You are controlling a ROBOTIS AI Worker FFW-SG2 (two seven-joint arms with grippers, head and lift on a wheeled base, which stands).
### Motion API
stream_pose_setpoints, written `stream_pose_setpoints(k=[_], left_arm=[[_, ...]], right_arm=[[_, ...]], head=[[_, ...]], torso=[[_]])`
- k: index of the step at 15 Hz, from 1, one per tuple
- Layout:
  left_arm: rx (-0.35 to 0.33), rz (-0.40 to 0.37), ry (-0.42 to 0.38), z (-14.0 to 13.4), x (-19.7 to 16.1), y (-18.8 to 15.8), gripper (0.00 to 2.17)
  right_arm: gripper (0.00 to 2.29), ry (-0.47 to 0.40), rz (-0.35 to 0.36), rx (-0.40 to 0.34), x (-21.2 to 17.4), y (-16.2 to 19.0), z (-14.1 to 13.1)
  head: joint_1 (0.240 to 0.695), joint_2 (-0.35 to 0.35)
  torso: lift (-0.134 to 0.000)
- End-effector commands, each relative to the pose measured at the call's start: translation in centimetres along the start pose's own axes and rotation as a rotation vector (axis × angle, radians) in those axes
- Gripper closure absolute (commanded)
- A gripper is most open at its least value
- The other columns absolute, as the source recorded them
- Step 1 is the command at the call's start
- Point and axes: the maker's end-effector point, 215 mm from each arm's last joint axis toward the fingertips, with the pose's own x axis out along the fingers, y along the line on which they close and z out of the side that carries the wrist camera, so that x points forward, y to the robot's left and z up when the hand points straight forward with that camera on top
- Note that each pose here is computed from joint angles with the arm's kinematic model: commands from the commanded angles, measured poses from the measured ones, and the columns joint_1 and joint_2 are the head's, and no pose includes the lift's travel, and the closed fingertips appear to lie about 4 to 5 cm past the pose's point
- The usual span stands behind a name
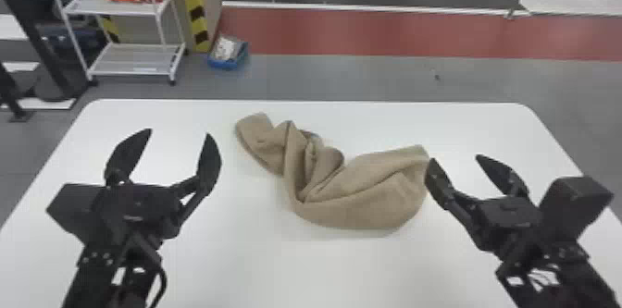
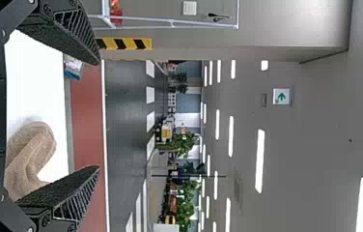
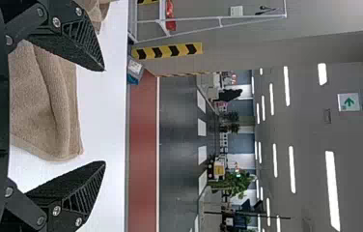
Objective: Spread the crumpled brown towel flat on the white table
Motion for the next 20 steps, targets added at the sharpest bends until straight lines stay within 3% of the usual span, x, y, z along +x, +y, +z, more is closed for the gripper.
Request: stream_pose_setpoints(k=[1,5,10,17,20], left_arm=[[0.004,-0.003,0.008,-0.5,0.1,0.0,0.13],[0.014,-0.001,0.017,-1.0,0.0,0.5,0.13],[0.021,0.007,0.027,-1.5,0.1,1.1,0.13],[0.026,0.011,0.034,-2.1,0.3,1.5,0.13],[0.02,0.008,0.018,-1.7,0.2,1.4,0.13]], right_arm=[[0.22,0.016,-0.04,-0.007,2.8,-3.2,-0.6],[0.25,0.094,-0.071,-0.009,8.6,-7.2,-2.1],[0.26,0.237,-0.053,-0.017,14.3,-8.8,-5.5],[0.29,0.314,0.02,-0.004,16.8,-6.5,-8.3],[0.29,0.388,0.038,-0.009,17.0,-5.4,-10.4]], head=[[0.695,-0.061],[0.695,-0.103],[0.695,-0.117],[0.695,-0.099],[0.695,-0.082]], torso=[[-0.124],[-0.124],[-0.124],[-0.124],[-0.124]])
